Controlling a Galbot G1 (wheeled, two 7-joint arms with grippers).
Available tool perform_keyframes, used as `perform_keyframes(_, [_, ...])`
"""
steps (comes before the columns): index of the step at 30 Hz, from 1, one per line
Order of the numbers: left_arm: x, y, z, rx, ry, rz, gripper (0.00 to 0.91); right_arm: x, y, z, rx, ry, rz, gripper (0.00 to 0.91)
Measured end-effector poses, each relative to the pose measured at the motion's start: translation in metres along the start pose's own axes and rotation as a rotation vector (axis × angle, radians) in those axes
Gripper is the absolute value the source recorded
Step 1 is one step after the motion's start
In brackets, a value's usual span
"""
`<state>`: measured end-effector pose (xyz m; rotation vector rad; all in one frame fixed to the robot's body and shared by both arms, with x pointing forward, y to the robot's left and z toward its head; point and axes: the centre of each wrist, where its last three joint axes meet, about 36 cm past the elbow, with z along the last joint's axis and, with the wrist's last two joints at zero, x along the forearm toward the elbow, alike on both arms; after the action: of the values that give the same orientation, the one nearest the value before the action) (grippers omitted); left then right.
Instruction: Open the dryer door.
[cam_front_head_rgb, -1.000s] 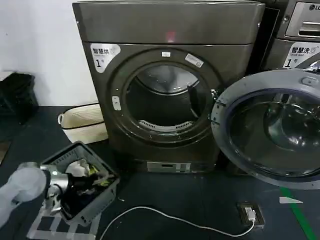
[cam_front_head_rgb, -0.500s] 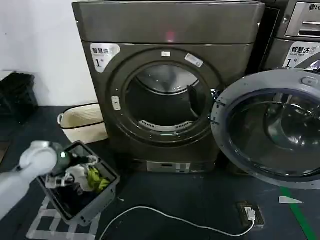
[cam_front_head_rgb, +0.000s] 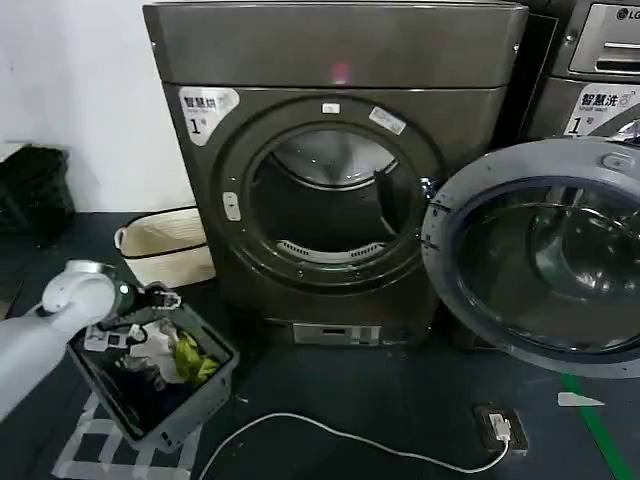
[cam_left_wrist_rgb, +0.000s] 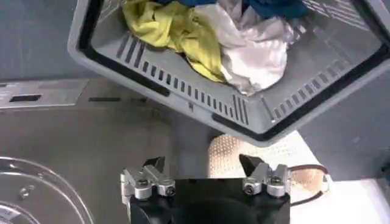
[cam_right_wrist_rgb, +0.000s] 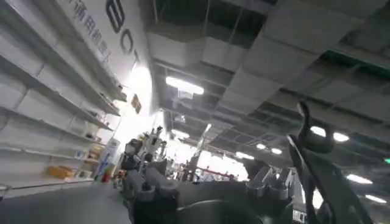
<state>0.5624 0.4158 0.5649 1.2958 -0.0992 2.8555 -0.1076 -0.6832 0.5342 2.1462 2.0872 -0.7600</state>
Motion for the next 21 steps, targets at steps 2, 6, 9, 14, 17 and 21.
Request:
perform_keyframes(2, [-0.001,-0.002,0.0,0.0,-0.001,0.006,0.907,0.0,0.0,0.001,0.001,0.002,0.0,0.907])
perform_keyframes(6, [-0.006,-0.007,-0.003,0.003,-0.011,0.023,0.907,0.001,-0.002,0.003,0.003,0.009,0.003,0.907])
perform_keyframes(9, [-0.008,-0.01,-0.006,0.003,-0.018,0.033,0.907,0.001,-0.002,0.004,0.002,0.011,0.005,0.907])
perform_keyframes(14, [-0.014,-0.018,-0.012,-0.002,-0.034,0.065,0.907,0.002,-0.002,0.009,-0.001,0.02,0.014,0.907])
perform_keyframes(17, [-0.017,-0.023,-0.017,-0.002,-0.047,0.082,0.907,0.003,-0.003,0.013,-0.003,0.029,0.028,0.907])
perform_keyframes(21, [-0.022,-0.029,-0.023,0.004,-0.063,0.097,0.907,0.006,-0.004,0.017,-0.014,0.065,0.043,0.907])
